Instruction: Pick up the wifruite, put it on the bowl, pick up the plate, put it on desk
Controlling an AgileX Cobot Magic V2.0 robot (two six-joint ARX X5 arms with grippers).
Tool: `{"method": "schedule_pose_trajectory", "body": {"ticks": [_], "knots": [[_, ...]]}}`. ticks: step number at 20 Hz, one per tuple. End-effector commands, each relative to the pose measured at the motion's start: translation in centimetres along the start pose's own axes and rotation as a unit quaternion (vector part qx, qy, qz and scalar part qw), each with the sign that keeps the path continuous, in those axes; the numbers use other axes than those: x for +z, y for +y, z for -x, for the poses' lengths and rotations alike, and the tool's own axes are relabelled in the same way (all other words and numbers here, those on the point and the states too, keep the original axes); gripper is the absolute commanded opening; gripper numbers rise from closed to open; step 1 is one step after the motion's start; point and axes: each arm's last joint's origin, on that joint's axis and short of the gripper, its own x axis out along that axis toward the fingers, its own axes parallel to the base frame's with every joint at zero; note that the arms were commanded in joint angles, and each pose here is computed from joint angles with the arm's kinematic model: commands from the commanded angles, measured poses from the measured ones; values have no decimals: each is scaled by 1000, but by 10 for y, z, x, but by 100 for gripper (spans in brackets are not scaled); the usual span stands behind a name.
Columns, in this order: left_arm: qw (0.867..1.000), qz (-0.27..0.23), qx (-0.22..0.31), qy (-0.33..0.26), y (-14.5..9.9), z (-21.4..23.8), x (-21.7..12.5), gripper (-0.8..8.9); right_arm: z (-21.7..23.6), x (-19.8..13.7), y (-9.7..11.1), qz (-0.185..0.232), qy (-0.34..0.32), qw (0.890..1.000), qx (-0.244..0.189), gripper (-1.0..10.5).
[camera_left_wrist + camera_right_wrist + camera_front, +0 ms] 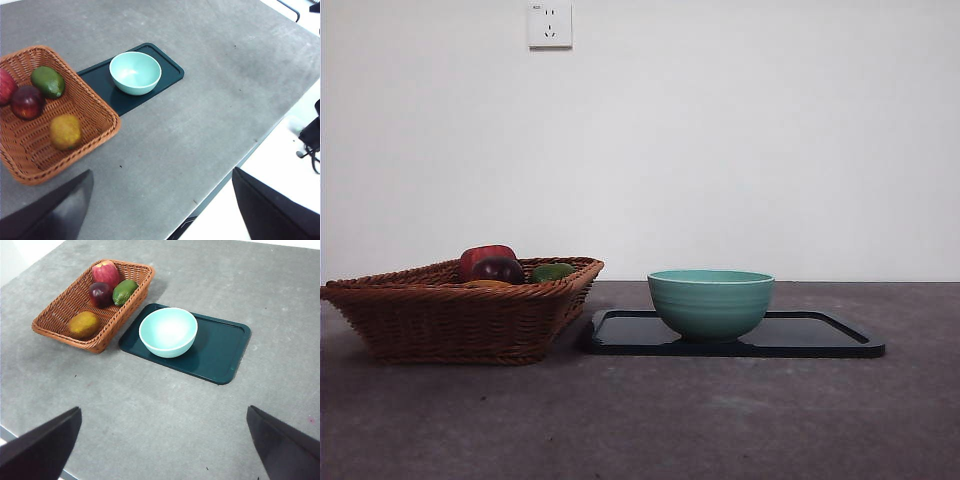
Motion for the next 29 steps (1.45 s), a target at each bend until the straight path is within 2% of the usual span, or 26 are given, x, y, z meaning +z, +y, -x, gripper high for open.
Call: {"method": "schedule_pose_trajectory", "body": {"ticks": [1, 4, 7, 10, 14, 17, 21, 23, 29], "knots": [[1000, -8, -6, -1, 1, -6, -8, 437, 2, 2, 1, 2, -4, 1000, 7, 553], [1000, -4, -6, 13, 3, -12, -16, 438, 2, 1, 1, 2, -1, 1000, 6, 553], [1000, -5, -6, 13, 2, -12, -16, 438, 1, 1, 3, 2, 6, 999, 36, 553], [1000, -5, -6, 11, 2, -12, -16, 438, -7, 5, 5, 4, 24, 999, 34, 552], [1000, -5, -6, 11, 2, -12, -16, 438, -38, 15, 13, 9, 79, 997, 22, 552], [1000, -5, -6, 11, 2, -12, -16, 438, -74, 25, 21, -9, 124, 992, 9, 552], [1000, -6, -6, 11, 2, -12, -16, 438, -128, 38, 32, -28, 183, 983, 4, 552], [1000, -6, -6, 11, 2, -12, -16, 438, -157, 45, 31, -42, 221, 974, -6, 552], [1000, -6, -6, 8, 2, -10, -17, 438, -237, 74, 8, -102, 296, 950, -11, 551]]}}
